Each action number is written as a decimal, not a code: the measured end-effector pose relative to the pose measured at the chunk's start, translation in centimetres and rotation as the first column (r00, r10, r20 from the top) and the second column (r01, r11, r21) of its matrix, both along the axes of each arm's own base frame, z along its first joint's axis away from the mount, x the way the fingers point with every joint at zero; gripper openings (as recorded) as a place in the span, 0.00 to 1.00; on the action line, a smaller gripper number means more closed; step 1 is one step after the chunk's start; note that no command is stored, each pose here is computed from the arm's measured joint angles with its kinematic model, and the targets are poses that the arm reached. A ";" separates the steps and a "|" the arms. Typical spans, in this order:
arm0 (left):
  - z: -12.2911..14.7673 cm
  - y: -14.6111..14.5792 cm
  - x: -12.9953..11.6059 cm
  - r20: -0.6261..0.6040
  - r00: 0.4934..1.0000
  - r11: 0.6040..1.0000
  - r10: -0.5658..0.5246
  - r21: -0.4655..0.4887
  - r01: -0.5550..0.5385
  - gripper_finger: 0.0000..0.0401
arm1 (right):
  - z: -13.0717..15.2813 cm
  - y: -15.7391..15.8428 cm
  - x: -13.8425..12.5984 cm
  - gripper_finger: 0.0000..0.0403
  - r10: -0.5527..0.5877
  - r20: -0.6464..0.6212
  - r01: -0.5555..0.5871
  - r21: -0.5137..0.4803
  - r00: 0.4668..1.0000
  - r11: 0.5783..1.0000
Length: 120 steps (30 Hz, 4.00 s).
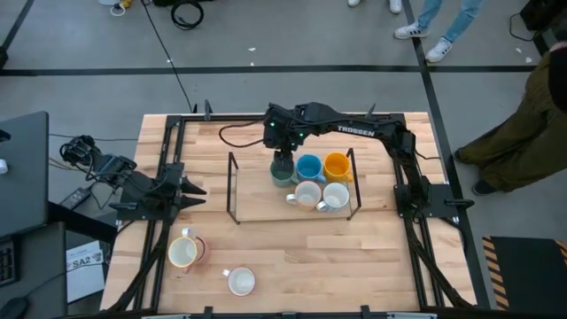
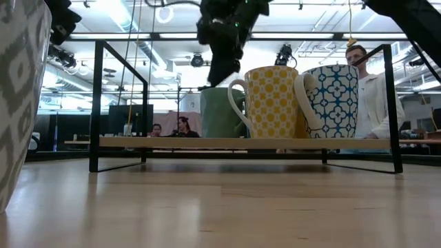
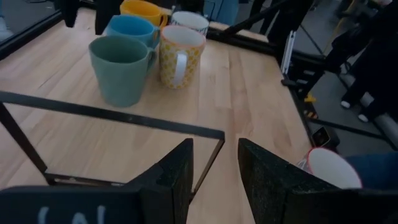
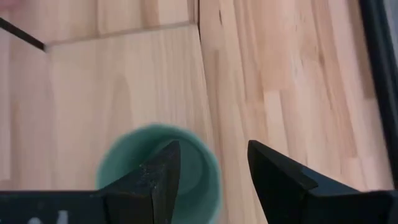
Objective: Place coffee mugs
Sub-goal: Put the orange white mug on the shelf
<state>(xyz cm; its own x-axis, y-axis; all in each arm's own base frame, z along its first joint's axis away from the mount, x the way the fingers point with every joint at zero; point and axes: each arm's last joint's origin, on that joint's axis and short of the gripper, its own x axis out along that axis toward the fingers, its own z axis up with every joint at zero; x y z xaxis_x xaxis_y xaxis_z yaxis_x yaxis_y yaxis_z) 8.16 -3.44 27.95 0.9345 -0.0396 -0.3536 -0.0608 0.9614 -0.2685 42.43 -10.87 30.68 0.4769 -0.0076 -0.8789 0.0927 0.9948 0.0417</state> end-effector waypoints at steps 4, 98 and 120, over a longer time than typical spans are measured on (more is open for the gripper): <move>0.2 -0.1 0.1 0.015 1.000 1.000 -0.017 -0.015 0.018 0.33 | 1.5 0.9 0.3 0.48 0.023 0.048 -0.022 -0.010 0.999 1.000; 0.5 -13.7 8.1 -0.875 0.470 0.786 -0.115 0.209 0.582 0.30 | 4.9 27.9 0.8 0.48 0.308 0.417 -0.369 0.070 0.855 0.927; 0.7 -13.6 8.0 -0.876 0.466 0.784 -0.123 0.202 0.587 0.09 | 4.9 27.9 0.8 0.48 0.307 0.417 -0.368 0.070 0.855 0.927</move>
